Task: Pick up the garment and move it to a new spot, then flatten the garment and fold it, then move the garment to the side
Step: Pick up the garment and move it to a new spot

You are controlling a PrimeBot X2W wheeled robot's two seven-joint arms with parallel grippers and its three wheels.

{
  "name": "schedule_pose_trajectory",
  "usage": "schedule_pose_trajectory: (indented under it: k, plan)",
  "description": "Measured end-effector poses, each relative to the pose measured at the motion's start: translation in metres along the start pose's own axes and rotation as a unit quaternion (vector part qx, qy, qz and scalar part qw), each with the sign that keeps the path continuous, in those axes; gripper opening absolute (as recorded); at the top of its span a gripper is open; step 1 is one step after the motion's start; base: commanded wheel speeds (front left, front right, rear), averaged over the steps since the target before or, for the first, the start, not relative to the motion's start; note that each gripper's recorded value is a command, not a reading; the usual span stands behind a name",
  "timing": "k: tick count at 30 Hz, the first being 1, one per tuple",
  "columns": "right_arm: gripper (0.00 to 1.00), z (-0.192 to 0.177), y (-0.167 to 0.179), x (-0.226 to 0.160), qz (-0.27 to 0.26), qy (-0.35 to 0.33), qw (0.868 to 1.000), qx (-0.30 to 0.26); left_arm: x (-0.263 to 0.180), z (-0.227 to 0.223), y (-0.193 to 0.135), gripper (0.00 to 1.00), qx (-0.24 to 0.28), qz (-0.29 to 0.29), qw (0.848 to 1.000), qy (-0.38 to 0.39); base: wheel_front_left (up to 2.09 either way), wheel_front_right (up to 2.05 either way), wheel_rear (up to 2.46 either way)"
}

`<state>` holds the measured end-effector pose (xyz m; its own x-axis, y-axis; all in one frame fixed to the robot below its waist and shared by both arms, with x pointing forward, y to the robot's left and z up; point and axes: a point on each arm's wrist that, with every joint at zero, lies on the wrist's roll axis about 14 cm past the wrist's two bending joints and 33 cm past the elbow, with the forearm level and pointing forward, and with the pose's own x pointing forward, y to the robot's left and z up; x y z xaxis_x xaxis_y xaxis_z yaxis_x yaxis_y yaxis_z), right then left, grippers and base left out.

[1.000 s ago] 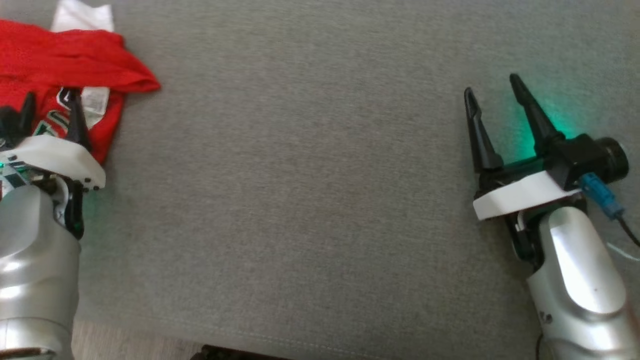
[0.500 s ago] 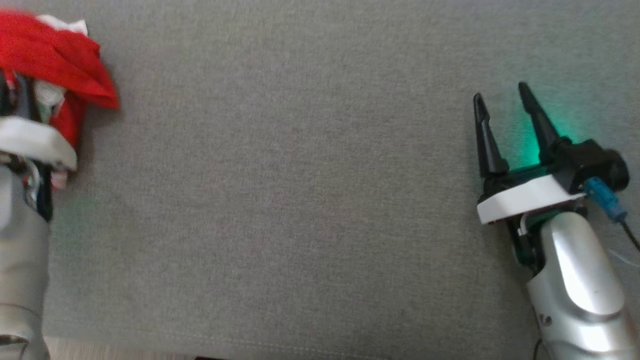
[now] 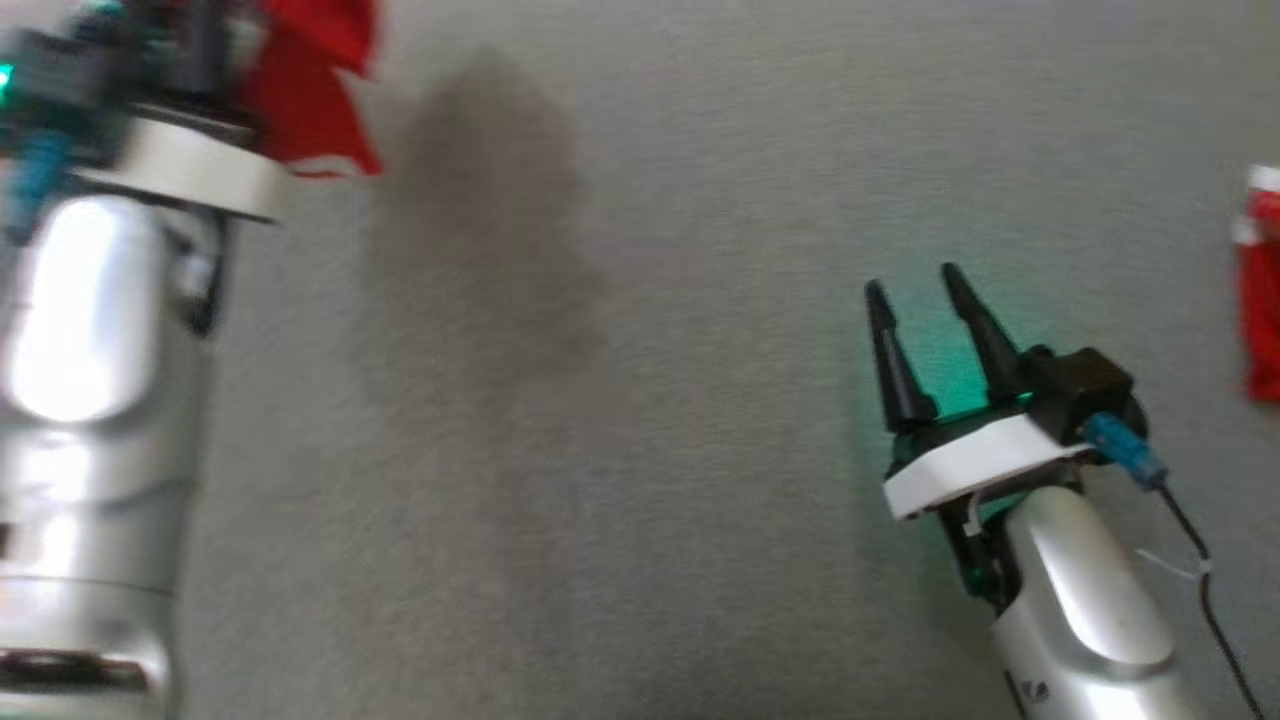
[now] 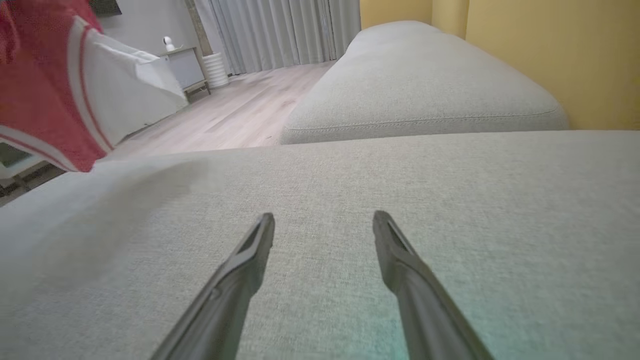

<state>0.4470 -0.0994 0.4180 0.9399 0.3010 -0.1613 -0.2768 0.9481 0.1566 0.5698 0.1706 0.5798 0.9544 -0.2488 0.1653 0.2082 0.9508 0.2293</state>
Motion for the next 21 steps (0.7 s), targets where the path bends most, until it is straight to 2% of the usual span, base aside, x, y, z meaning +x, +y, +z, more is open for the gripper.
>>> schedule_pose_trajectory:
  k: [4, 10, 13, 16, 17, 18, 21]
  plan:
    - [1.0, 0.014, -0.009, -0.019, -0.019, -0.018, 1.0, 0.01, 0.012, 0.017, -0.089, 0.0, -0.047, -0.091, 0.994, -0.028, 0.0, 0.0, 0.0]
    - [1.0, 0.021, -0.029, -0.051, -0.059, -0.028, 0.998, 0.014, -0.003, 0.025, -0.22, 0.0, -0.137, -0.22, 0.966, -0.024, 0.0, 0.0, 0.0]
    - [1.0, 0.026, -0.04, -0.062, -0.078, -0.034, 0.996, 0.015, -0.016, 0.028, -0.264, 0.0, -0.172, -0.266, 0.948, -0.014, 0.0, 0.0, 0.0]
    - [1.0, 0.027, -0.046, -0.068, -0.089, -0.037, 0.995, 0.014, -0.035, 0.012, -0.292, 0.03, -0.187, -0.296, 0.937, 0.018, 0.0, 0.0, 0.0]
    - [1.0, 0.028, -0.046, -0.069, -0.09, -0.038, 0.995, 0.014, -0.042, 0.002, -0.296, 0.6, -0.191, -0.299, 0.935, 0.033, 0.0, 0.0, 0.0]
    - [1.0, 0.029, -0.046, -0.069, -0.089, -0.039, 0.995, 0.014, -0.049, -0.008, -0.297, 1.0, -0.193, -0.298, 0.933, 0.05, 0.0, 0.0, 0.0]
    - [1.0, 0.03, -0.043, -0.065, -0.083, -0.041, 0.996, 0.016, -0.069, -0.035, -0.294, 1.0, -0.196, -0.286, 0.933, 0.091, 0.0, 0.0, 0.0]
